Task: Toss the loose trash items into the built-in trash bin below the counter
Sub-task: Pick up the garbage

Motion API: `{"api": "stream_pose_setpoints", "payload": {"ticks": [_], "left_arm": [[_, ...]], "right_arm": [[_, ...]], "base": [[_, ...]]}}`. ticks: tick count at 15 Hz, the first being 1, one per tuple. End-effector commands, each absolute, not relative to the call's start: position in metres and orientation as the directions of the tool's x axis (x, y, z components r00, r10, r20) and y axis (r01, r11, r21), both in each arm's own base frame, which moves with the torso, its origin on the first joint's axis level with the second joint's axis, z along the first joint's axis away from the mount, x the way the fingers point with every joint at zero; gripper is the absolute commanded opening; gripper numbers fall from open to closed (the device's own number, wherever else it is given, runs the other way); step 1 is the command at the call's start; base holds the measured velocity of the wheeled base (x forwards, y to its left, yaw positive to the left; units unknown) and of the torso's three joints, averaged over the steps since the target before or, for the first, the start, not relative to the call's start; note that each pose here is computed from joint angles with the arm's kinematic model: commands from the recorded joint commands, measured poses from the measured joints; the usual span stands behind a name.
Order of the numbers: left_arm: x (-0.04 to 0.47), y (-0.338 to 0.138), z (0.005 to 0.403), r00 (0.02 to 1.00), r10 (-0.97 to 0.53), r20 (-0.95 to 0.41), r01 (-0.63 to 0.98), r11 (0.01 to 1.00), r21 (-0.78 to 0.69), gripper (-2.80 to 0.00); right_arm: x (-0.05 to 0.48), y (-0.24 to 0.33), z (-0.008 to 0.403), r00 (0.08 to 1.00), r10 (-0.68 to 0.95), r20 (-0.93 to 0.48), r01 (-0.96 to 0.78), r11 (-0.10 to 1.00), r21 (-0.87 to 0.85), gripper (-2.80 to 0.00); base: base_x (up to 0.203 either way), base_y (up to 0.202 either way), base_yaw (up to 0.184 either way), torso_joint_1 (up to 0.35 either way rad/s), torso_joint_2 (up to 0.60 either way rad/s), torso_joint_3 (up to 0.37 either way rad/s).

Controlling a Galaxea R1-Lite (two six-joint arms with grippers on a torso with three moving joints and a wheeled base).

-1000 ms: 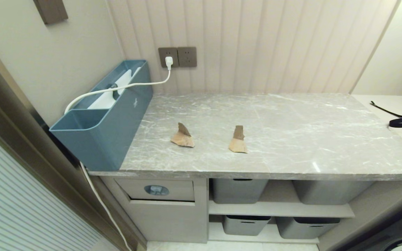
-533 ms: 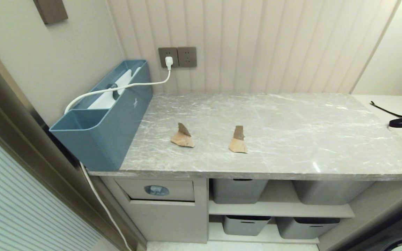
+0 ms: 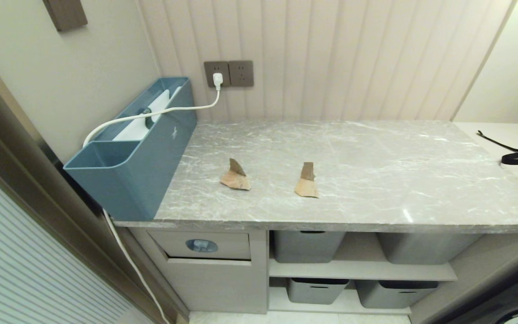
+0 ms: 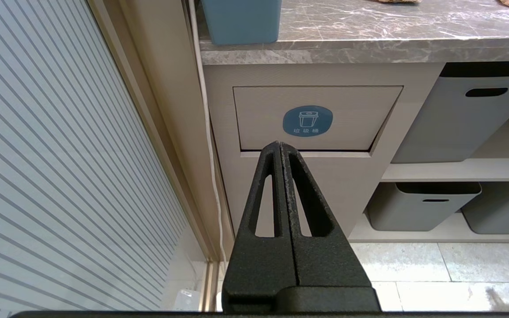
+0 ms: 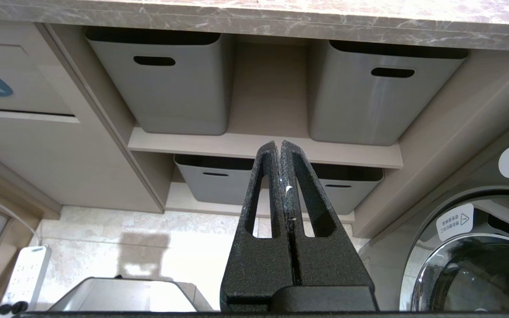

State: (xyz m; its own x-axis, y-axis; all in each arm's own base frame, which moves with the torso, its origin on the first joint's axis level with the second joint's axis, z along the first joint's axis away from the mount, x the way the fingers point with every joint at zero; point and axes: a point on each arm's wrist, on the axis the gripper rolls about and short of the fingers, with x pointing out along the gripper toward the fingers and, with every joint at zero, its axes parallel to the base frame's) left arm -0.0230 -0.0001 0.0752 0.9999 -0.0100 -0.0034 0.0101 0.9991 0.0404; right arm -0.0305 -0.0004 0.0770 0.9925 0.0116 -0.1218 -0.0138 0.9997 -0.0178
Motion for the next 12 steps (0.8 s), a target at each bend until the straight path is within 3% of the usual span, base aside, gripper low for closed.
{"api": "stream_pose_setpoints", "payload": {"ticks": [1,5,8,12], "left_arm": [[-0.023,0.000,0.075,1.000,-0.009,-0.005,0.009,0.999,0.040,-2.80],[-0.024,0.000,0.080,1.000,-0.012,0.019,0.011,0.999,0.052,-2.80],[-0.031,-0.002,0.135,0.986,-0.120,0.115,0.113,0.991,0.067,-2.80],[0.016,-0.009,0.227,0.918,-0.397,0.019,0.395,0.917,0.054,-2.80]], "right_arm": [[-0.030,0.000,0.077,0.992,0.012,-0.124,-0.015,1.000,-0.018,-2.80],[-0.030,0.000,0.077,0.992,0.012,-0.124,-0.015,1.000,-0.018,-2.80],[-0.031,0.000,0.077,0.992,0.011,-0.122,-0.014,1.000,-0.026,-2.80],[-0.031,0.000,0.077,0.992,0.012,-0.122,-0.015,1.000,-0.025,-2.80]], "base": [[0.000,0.000,0.000,0.000,0.00,0.000],[0.000,0.000,0.000,0.000,0.00,0.000],[0.000,0.000,0.000,0.000,0.00,0.000],[0.000,0.000,0.000,0.000,0.00,0.000]]}}
